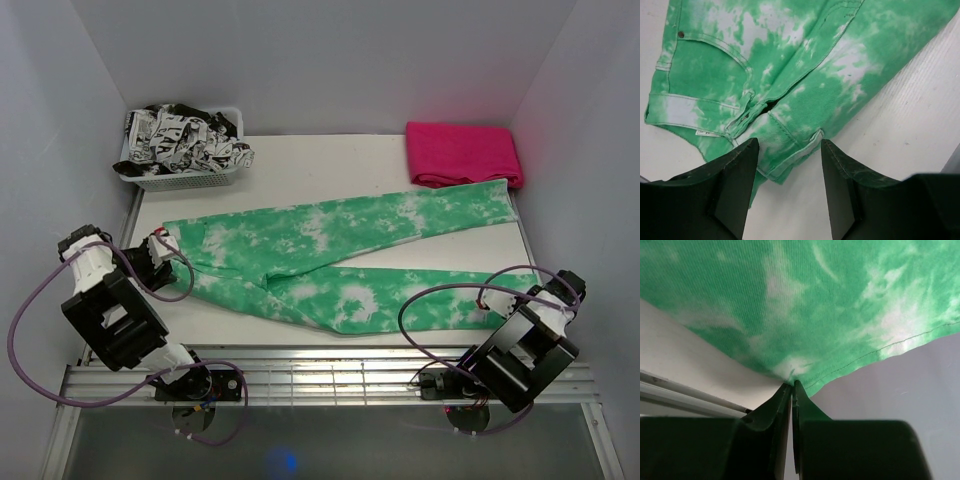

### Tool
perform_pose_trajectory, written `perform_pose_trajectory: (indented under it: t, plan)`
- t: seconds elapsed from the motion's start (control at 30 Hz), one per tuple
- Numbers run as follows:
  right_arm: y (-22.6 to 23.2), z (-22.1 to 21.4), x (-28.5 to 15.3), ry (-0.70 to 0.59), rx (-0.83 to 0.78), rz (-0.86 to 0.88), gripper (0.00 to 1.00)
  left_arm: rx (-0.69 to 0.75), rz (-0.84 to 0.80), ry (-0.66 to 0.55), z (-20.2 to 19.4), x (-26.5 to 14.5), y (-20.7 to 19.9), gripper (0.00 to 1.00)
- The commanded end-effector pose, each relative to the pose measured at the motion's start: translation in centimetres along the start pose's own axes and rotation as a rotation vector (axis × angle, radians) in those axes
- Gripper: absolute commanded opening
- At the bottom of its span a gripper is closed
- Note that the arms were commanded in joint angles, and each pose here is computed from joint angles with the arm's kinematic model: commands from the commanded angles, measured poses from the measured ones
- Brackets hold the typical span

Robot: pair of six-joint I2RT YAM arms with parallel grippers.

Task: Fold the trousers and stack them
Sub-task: Flatten the trousers out

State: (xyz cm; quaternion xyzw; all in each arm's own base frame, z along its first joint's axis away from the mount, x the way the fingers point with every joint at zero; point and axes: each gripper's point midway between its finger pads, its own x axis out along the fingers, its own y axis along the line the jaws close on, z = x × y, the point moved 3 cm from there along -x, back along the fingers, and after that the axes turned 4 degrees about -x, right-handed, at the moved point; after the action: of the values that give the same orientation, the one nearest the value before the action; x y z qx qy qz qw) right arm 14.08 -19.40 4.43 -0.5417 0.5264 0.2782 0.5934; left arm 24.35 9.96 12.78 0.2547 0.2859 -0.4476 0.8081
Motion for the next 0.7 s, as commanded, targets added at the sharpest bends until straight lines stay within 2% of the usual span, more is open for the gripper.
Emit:
perform_pose_trajectory:
  t: [0.0, 0.3, 0.47, 0.6, 0.67]
  plan:
    - [-1.8, 1.1, -0.8, -0.11, -0.323, 0.021, 0.08, 0.317, 0.029, 0.014, 0.6, -0.3, 1.3, 0.64]
    - [-2.8, 1.8, -3.6, -0.165, -0.314, -0.02, 0.08, 0.574, -0.003, 0.044, -0.2, 1.5, 0.7, 0.65]
    - [-3.0, 1.5, -3.8, -0.153, -0.292, -0.015, 0.08, 0.639, -0.058, 0.07, -0.7, 2.7, -0.1, 0.63]
    - [-3.5, 1.2, -4.3, -0.149, -0.281, -0.022, 0.08, 0.677, -0.088, 0.112, -1.4, 2.9, -0.2, 0.3]
    - [-4.0, 0.9, -4.6, -0.148, -0.266, -0.028, 0.08, 0.675, -0.098, 0.131, -1.6, 2.8, -0.3, 0.21]
